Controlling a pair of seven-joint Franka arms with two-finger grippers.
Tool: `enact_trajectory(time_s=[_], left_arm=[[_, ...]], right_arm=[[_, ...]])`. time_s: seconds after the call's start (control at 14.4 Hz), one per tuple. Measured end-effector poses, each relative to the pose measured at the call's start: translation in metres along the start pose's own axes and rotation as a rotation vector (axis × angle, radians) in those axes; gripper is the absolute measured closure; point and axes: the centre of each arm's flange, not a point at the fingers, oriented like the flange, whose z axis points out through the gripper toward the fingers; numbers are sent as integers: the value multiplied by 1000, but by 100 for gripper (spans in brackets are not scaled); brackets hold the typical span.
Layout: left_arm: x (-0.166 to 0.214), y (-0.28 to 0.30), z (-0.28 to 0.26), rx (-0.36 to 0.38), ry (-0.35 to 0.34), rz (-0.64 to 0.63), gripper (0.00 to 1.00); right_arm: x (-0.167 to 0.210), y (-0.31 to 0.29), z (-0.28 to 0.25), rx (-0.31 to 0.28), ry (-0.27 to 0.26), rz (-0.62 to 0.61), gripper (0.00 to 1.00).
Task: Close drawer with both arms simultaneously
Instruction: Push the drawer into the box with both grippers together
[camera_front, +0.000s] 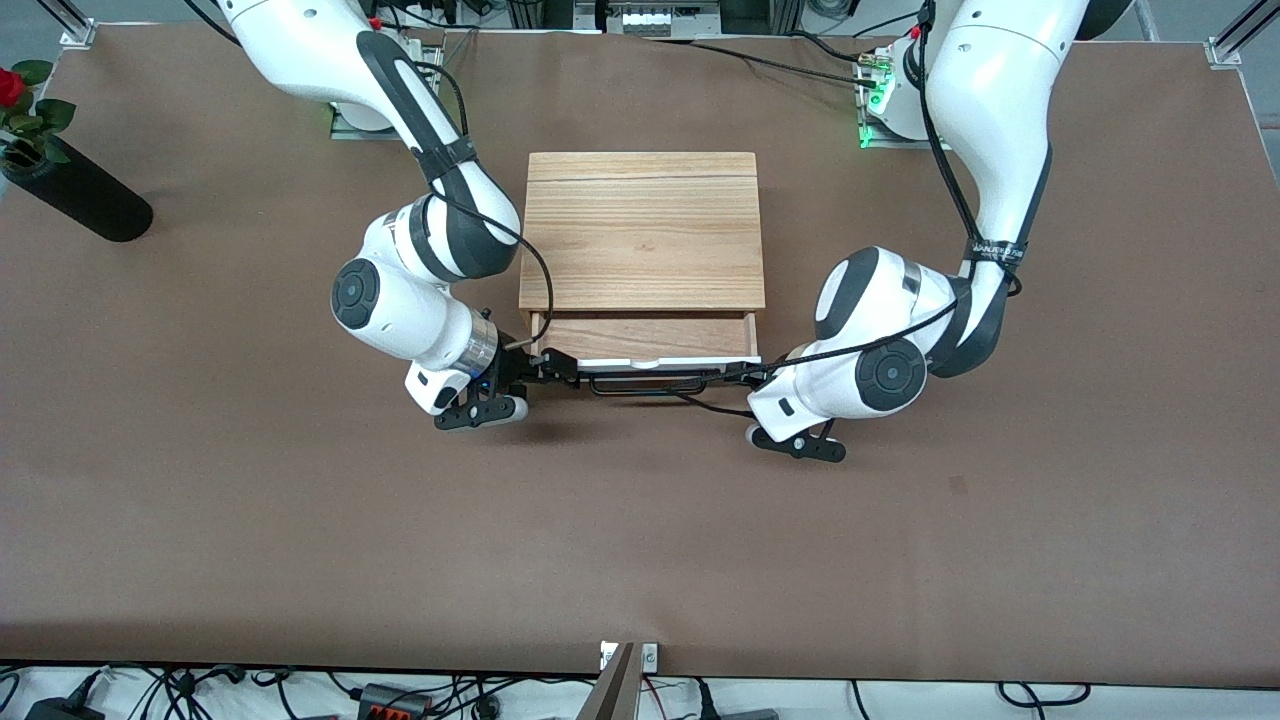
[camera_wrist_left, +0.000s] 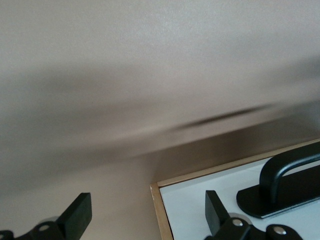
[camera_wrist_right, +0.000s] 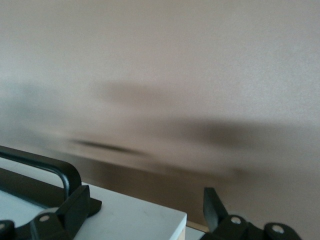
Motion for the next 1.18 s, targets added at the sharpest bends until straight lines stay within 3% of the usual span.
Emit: enact_trajectory(time_s=[0.35, 0.77, 1.18], left_arm=[[-9, 2, 7, -21, -85, -9, 0], [-25, 7, 15, -30, -205, -7, 0], [-30, 3, 19, -36, -257, -16, 0]], right_arm=[[-11, 1, 8, -1, -103, 2, 0], [-24, 11, 11, 2, -267, 22, 0], [-31, 14, 13, 2, -331, 26, 0]])
